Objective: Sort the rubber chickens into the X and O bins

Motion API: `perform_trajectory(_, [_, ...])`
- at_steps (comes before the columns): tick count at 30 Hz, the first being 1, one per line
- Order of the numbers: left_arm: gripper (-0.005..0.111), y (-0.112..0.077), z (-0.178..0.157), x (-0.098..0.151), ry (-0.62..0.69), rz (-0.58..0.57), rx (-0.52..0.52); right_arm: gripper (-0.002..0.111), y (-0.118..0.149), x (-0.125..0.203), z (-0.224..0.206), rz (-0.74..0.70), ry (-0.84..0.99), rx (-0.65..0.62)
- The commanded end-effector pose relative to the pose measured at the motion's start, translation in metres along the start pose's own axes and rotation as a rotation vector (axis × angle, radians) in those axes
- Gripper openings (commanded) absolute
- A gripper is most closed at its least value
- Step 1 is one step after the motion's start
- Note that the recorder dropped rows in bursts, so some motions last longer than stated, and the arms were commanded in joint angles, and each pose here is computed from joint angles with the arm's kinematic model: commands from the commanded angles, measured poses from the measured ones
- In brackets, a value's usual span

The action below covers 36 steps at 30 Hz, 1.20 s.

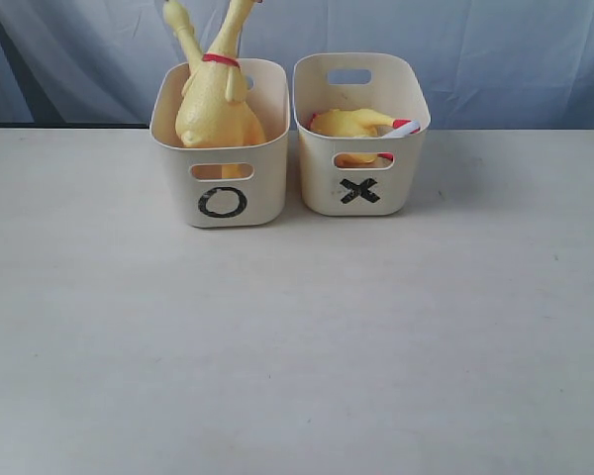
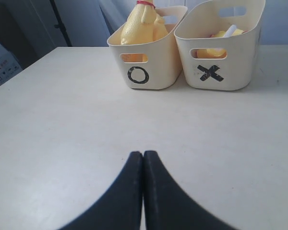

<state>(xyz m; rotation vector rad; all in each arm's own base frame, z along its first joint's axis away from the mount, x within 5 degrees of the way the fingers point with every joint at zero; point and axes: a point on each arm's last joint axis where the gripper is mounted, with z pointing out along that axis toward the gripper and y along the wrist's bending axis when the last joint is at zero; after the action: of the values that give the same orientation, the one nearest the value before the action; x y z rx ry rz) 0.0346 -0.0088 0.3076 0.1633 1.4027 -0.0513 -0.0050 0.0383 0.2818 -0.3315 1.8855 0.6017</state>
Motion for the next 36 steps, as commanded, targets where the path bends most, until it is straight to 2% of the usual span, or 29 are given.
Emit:
perform_trajectory(1, [0.000,0.001,-0.011,-0.004,-0.073,0.008,-0.053,-0.001,0.000,0.001,0.000,-0.002,-0.005,0.004])
perform_trajectory(16, [0.000,0.002,-0.011,-0.003,-0.068,0.044,-0.070,-0.001,-0.001,0.001,0.000,-0.005,-0.004,0.009])
perform_trajectory(19, [0.000,0.002,-0.011,-0.002,-0.065,0.046,-0.069,-0.001,-0.003,-0.004,0.000,-0.014,-0.054,0.032])
perform_trajectory(21, [0.000,0.002,-0.011,-0.003,-0.068,0.046,-0.071,-0.001,-0.005,-0.011,-0.001,-0.024,-0.137,0.062])
perform_trajectory(25, [0.000,0.002,-0.011,-0.003,-0.068,0.046,-0.071,-0.001,-0.016,-0.037,-0.009,-0.102,-0.448,0.200])
perform_trajectory(27, [0.000,0.002,-0.011,-0.003,-0.068,0.046,-0.071,-0.001,-0.022,-0.050,-0.015,-0.178,-0.624,0.285])
perform_trajectory(29, [0.000,0.002,-0.011,-0.003,-0.068,0.046,-0.071,-0.001,-0.024,-0.060,-0.024,-0.314,-0.818,0.380])
perform_trajectory(32, [0.000,0.002,-0.011,-0.003,-0.066,0.070,-0.078,-0.001,-0.025,-0.062,-0.031,-0.437,-1.067,0.438])
perform_trajectory(34, [0.000,0.004,-0.011,-0.002,-0.058,0.138,-0.094,-0.001,-0.029,-0.055,-0.027,-0.445,-1.142,0.447])
perform_trajectory(36, [0.000,0.005,-0.011,-0.002,-0.052,0.201,-0.109,-0.001,-0.035,-0.045,-0.018,-0.442,-1.118,0.453])
